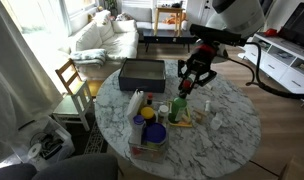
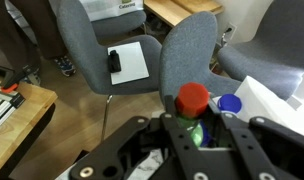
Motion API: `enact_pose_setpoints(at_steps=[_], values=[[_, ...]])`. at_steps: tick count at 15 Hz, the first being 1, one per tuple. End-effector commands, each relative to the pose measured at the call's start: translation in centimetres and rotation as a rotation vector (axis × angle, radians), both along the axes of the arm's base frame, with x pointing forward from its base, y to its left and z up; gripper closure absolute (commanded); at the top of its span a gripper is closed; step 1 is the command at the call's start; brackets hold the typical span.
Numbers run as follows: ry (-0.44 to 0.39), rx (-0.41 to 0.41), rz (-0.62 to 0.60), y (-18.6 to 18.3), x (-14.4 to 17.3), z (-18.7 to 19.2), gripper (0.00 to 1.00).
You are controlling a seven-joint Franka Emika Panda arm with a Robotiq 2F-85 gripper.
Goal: Take the block off the green bottle then put the green bottle in the clear box
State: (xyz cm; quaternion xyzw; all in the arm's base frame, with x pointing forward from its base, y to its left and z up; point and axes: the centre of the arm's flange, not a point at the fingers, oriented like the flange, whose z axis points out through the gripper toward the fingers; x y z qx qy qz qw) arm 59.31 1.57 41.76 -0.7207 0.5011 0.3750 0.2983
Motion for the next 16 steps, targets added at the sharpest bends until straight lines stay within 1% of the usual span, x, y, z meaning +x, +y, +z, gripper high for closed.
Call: enact_pose_setpoints(at_steps=[1,4,6,7,8,10,16], values=[[0.001,0.037,-0.092,-0.1,1.9,0.1,0.92],[-0.013,0.053,-0.144,0.1,2.9,-1.1,0.92],[-0.045,0.02,-0.195,-0.2,3.6,-2.0,0.92],[-0.045,0.016,-0.203,-0.4,3.9,-2.5,0.92],[-0.054,-0.006,-0.215,-0.6,4.1,-3.0,0.92],[-0.059,-0.034,-0.224,-0.8,4.3,-3.9,0.92],[-0.033,-0.061,-0.188,-0.5,4.2,-5.6,0.92]])
